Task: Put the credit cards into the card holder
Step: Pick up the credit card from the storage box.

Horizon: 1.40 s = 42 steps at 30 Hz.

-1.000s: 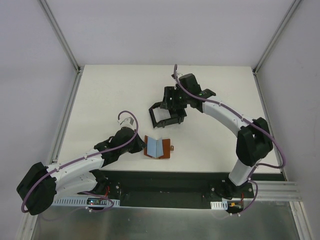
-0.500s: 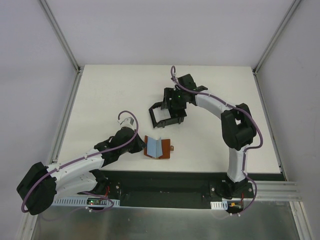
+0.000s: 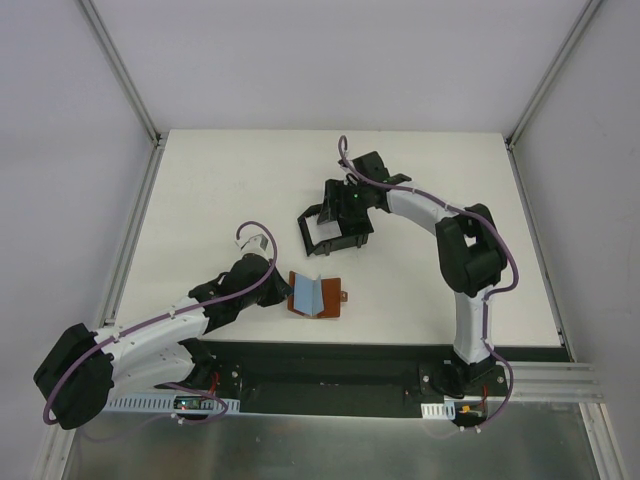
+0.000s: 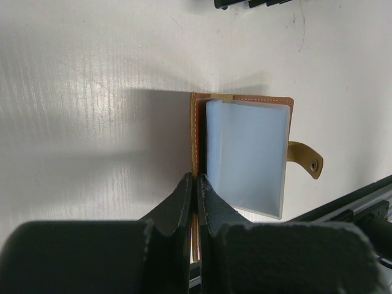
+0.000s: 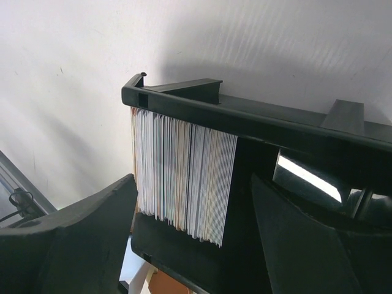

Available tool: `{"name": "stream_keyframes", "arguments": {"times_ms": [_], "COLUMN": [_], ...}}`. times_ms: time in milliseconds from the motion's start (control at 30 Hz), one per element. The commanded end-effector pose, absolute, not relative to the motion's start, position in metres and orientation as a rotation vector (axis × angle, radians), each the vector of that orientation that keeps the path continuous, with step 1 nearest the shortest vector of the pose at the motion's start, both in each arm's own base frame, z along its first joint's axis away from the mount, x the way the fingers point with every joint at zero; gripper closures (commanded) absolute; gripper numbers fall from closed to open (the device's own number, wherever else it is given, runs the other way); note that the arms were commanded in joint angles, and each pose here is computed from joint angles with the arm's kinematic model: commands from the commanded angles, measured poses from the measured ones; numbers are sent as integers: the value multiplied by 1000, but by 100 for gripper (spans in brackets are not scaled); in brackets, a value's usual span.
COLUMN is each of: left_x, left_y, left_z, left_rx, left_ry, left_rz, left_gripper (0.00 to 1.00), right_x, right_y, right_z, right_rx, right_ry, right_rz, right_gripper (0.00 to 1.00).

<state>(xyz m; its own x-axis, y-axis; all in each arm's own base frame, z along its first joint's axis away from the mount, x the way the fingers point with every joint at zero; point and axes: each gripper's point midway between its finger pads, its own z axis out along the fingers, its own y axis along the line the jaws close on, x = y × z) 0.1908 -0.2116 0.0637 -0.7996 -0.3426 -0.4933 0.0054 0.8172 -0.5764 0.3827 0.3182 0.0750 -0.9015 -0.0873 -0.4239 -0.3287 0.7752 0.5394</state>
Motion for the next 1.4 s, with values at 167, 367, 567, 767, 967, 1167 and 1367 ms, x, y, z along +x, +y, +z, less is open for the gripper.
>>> {"name": "stream_keyframes", "arguments": {"times_ms": [167,367,567,767,967,1167,1367], "left_x": [198,198,197,197,198,197,197], "left_y": [-218,-219,-219,-219,-219,-218,-216], "left_z": [79,79,78,78,77,76,76], "left_rx": [-215,-214,-212,-216,-214,-218,-221], "left_ry": [2354,2355,2359,2361,2366,2365,2356], "left_rz": [-773,-774,-775,-775,-769,-767,-766], "left_gripper": [100,100,100,100,100,100,100], "right_x": [385,383,383,384,386,390,398], "right_y": [327,326,322,319,318,311,301], "right_z": [108,113,114,114,116,125,137], "right_rx": [-362,-367,-360,-356,-360,-374,-403], "right_ry": [2503,2495,2500,2506,2504,2487,2461], "right_rz": [965,965,936,915,892,828,732], "right_gripper": [36,44,58,72,83,91,100]}}
